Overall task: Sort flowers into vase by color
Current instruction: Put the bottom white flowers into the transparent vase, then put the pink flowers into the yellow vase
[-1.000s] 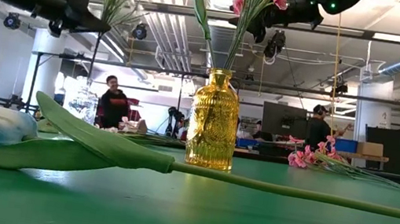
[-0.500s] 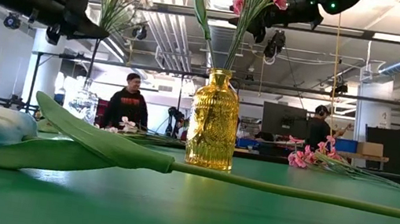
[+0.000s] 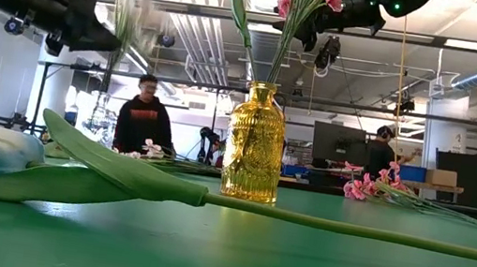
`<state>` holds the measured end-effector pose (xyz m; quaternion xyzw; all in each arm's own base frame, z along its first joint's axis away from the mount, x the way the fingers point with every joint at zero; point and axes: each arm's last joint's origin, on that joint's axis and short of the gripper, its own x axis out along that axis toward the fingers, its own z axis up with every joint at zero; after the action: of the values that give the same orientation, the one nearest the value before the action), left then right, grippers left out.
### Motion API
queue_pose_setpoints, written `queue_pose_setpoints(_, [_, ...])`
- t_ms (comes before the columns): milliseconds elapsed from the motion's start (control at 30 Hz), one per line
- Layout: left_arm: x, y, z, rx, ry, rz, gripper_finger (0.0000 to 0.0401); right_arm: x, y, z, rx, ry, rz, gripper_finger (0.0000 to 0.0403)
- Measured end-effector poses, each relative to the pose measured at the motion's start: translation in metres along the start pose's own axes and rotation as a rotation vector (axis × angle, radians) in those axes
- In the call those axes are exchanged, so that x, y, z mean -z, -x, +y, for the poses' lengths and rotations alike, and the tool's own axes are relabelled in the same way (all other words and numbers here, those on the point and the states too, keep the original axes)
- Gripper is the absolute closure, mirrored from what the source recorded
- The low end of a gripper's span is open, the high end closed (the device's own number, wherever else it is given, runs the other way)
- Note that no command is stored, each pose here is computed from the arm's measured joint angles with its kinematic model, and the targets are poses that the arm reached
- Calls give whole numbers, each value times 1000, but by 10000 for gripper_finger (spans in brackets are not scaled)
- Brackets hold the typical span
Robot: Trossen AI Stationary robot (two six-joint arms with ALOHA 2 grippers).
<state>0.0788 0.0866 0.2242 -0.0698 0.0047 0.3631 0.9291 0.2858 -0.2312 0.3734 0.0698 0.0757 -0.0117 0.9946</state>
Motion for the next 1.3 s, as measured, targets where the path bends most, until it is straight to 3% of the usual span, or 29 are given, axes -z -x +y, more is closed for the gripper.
queue_pose_setpoints(333, [5,15,-1,-20,52,82,248,0,0,0,2,-21,2,181])
queue_pose_setpoints(600, [-12,29,-3,-91,131,100,239,2,0,0,3,-36,17,181])
queue_pose_setpoints(767, [-19,33,-4,-119,174,98,239,3,0,-1,29,-122,23,181])
queue_pose_setpoints(967, [-30,38,-6,-100,272,89,239,15,5,-4,254,-362,162,181])
queue_pose_setpoints(1100, [-37,44,-9,-75,266,119,239,28,14,-2,461,-473,350,181])
queue_pose_setpoints(1300, [-49,55,-12,-73,260,138,239,50,31,6,659,-605,632,181])
